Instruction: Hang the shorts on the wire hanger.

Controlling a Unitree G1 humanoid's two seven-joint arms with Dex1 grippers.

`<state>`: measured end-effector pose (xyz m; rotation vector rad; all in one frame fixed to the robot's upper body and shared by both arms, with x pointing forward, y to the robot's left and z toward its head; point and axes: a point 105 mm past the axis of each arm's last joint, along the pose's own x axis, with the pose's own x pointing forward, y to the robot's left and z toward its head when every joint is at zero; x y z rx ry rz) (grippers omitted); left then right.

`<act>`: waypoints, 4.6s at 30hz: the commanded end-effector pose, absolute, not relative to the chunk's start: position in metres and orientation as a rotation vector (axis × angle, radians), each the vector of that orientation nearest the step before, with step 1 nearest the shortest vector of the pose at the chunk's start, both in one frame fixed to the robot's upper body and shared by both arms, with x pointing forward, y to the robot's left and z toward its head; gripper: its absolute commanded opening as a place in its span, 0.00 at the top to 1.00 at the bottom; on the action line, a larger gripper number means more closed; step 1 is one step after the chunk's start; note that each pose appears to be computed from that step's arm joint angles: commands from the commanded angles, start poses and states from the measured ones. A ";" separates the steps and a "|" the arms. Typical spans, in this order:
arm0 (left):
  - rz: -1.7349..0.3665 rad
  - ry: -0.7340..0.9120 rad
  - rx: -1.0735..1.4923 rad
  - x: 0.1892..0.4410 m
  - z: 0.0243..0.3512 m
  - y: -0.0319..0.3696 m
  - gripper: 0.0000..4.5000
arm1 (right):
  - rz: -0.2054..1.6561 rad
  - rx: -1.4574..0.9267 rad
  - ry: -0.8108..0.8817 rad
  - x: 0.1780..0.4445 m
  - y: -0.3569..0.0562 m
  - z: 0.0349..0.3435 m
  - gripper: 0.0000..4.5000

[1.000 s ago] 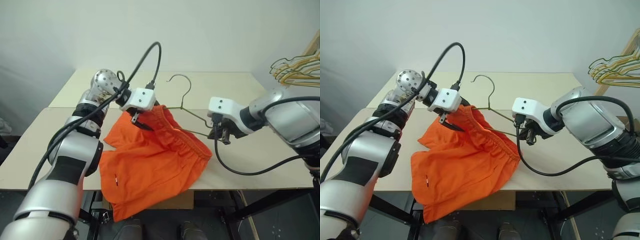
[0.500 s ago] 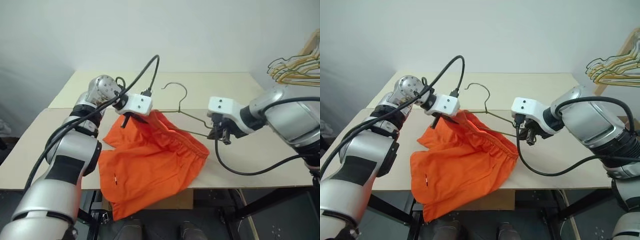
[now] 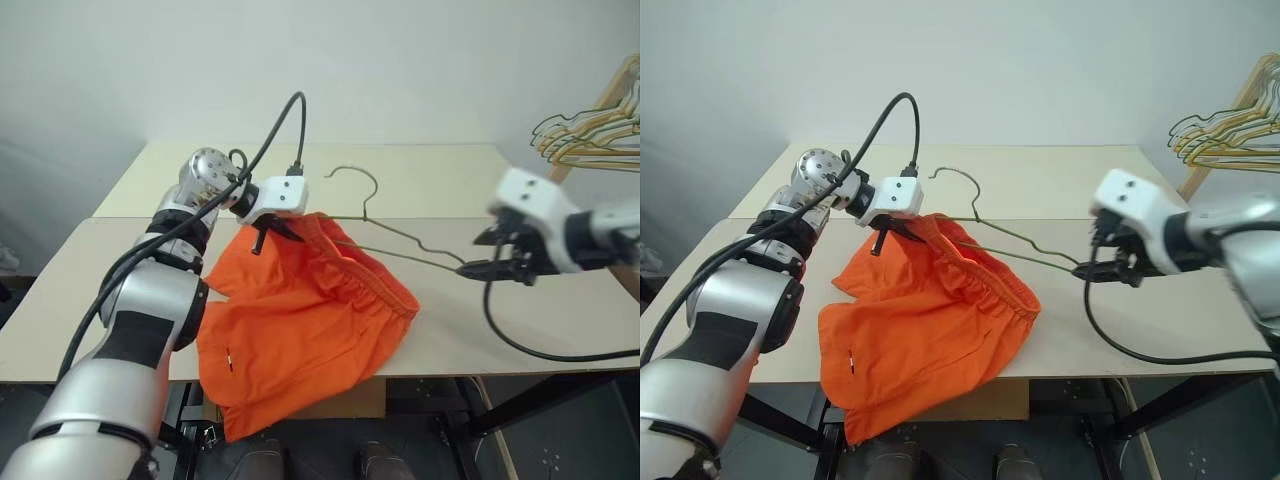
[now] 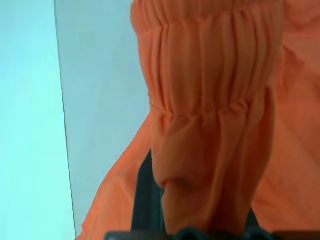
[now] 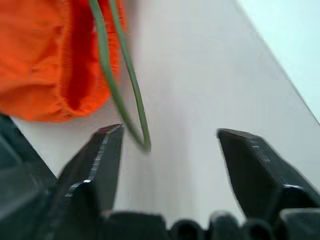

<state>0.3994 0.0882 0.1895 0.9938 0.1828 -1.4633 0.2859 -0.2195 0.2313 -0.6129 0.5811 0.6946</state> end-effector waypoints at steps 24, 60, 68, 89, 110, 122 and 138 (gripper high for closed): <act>-1.452 0.125 0.926 0.400 0.213 0.088 1.00 | 0.740 0.125 0.461 0.266 -0.130 0.117 0.37; -1.481 0.165 0.495 0.384 0.220 0.120 1.00 | 0.758 -0.355 0.612 0.271 -0.232 0.144 0.99; -1.557 0.190 0.430 0.366 0.224 0.125 1.00 | 0.665 -0.360 0.626 0.284 -0.251 0.138 0.99; -1.485 0.376 0.677 0.374 0.180 0.147 1.00 | 0.690 -0.510 0.586 0.285 -0.265 0.160 0.99; -1.535 0.322 0.649 0.379 0.180 0.117 1.00 | 0.836 -0.557 0.269 0.287 -0.201 0.245 0.14; -1.532 0.321 0.661 0.381 0.179 0.115 1.00 | 1.043 -0.442 0.222 0.308 -0.100 0.223 0.14; -1.530 0.252 0.651 0.380 0.186 0.116 1.00 | 1.083 -0.429 0.195 0.321 -0.091 0.219 0.99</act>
